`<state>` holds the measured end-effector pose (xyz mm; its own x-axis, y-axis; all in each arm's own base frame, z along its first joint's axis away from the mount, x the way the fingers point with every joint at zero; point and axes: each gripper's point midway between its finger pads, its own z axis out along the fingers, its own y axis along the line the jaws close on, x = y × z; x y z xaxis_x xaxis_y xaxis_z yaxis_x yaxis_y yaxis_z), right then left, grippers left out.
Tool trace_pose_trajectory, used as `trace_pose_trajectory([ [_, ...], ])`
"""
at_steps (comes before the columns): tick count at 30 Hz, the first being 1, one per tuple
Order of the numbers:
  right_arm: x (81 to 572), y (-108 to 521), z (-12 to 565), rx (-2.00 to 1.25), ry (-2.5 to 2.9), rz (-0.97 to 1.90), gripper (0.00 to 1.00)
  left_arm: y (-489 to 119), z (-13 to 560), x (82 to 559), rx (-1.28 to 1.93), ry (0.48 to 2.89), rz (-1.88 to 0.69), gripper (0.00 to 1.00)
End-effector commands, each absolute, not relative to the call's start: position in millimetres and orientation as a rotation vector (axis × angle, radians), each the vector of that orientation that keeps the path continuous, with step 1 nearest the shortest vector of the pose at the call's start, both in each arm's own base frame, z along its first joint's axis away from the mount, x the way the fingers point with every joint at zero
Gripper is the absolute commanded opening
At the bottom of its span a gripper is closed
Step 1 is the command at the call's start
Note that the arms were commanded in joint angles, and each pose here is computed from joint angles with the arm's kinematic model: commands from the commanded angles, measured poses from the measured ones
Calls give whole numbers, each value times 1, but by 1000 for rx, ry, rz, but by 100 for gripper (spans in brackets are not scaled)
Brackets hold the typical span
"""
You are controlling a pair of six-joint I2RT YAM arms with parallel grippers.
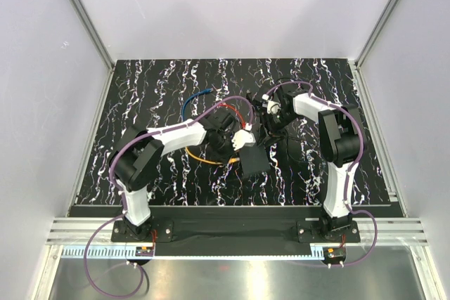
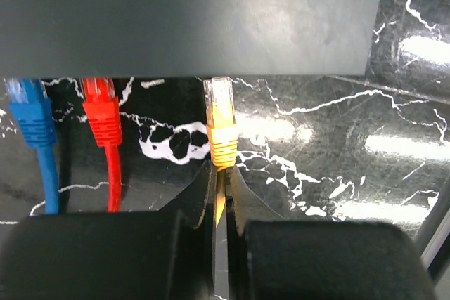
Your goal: Insert the plug into the switch port
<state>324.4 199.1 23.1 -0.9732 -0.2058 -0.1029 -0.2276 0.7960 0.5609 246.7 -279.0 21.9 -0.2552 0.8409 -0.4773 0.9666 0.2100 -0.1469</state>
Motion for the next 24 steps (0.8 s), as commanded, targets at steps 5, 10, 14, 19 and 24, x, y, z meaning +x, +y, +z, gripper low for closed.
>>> trace_pose_trajectory([
  [5, 330, 206, 22, -407, 2905, 961, 43, -289, 25, 264, 1690, 2200, -570, 0],
  [10, 331, 207, 22, -409, 2899, 968, 40, -290, 26, 266, 1680, 2195, -562, 0],
  [14, 333, 208, 23, -411, 2892, 974, 39, -292, 32, 266, 1668, 2177, -571, 0],
  [19, 328, 211, 24, -403, 2894, 1017, 34, -301, 42, 273, 1633, 2146, -587, 0],
  [24, 325, 210, 23, -405, 2897, 1019, 34, -308, 52, 278, 1604, 2114, -601, 0],
])
